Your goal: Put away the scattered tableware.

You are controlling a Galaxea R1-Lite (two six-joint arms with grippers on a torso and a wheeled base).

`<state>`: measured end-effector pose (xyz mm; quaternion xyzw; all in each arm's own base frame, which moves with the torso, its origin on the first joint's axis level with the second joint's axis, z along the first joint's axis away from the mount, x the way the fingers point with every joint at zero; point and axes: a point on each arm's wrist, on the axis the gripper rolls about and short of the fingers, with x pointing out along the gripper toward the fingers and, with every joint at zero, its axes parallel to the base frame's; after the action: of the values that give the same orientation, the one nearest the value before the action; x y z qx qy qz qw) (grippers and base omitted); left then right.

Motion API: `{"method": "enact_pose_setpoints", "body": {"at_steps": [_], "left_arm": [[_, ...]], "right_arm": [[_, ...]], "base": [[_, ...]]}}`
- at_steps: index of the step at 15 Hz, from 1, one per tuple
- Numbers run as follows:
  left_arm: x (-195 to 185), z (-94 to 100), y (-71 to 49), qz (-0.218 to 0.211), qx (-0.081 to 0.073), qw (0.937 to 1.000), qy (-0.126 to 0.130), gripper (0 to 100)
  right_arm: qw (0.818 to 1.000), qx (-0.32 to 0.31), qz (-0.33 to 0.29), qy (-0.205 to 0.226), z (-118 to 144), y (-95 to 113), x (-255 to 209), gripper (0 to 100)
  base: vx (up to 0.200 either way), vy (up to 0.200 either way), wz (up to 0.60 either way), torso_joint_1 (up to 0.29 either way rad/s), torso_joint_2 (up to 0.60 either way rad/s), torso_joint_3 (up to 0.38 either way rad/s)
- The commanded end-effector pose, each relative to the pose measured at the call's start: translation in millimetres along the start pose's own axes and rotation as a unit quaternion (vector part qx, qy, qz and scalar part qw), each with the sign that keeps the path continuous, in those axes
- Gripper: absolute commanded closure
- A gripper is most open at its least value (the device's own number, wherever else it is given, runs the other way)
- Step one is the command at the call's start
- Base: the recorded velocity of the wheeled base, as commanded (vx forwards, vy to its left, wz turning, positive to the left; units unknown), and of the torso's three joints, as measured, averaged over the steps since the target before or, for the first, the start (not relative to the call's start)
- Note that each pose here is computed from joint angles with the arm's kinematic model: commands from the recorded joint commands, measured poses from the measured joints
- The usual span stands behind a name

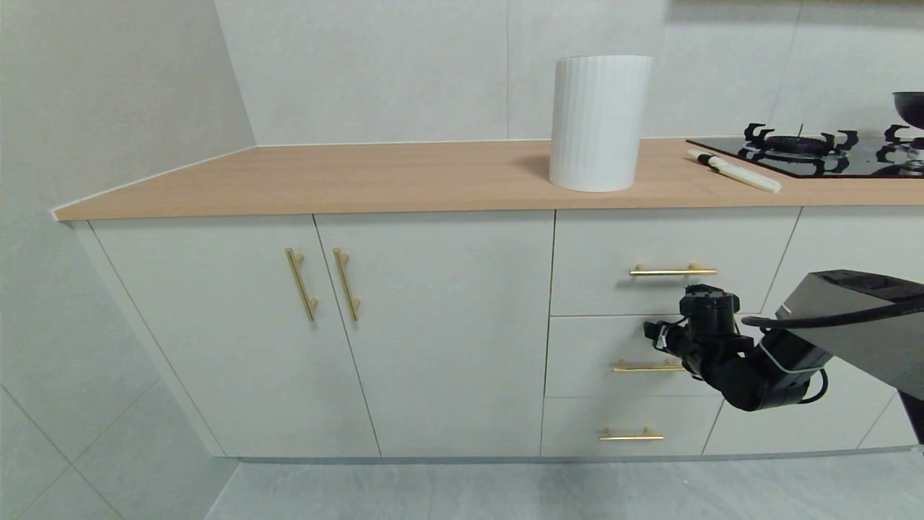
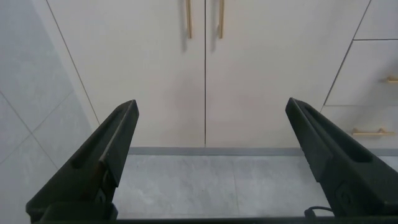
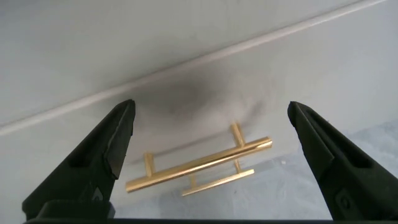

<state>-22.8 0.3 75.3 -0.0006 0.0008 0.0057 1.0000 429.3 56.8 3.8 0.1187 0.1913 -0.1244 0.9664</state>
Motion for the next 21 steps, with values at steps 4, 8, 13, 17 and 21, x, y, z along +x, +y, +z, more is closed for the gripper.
{"method": "enact_pose_setpoints", "body": {"at_steps": [4, 8, 13, 17, 21], "left_arm": [[0, 0.0, 0.0, 0.000, 0.000, 1.0000, 0.000, 0], [0, 0.0, 0.0, 0.000, 0.000, 1.0000, 0.000, 0], [0, 0.0, 0.0, 0.000, 0.000, 1.0000, 0.000, 0], [0, 0.0, 0.0, 0.000, 0.000, 1.0000, 0.000, 0], [0, 0.0, 0.0, 0.000, 0.000, 1.0000, 0.000, 0]], "right_arm": [[1.000, 0.001, -0.003, 0.000, 0, -2, 1, 0], [0.999, -0.005, 0.028, 0.027, 8, -10, -34, 0], [0.991, -0.001, 0.131, 0.027, 44, -14, -94, 0], [0.986, -0.006, 0.155, -0.065, 91, -29, -191, 0], [0.972, -0.077, 0.126, -0.182, 90, -75, -303, 0]], "base": [[0.000, 0.000, 0.00, 0.000, 0.00, 0.000], [0.000, 0.000, 0.00, 0.000, 0.00, 0.000], [0.000, 0.000, 0.00, 0.000, 0.00, 0.000], [0.000, 0.000, 0.00, 0.000, 0.00, 0.000], [0.000, 0.000, 0.00, 0.000, 0.00, 0.000]]}}
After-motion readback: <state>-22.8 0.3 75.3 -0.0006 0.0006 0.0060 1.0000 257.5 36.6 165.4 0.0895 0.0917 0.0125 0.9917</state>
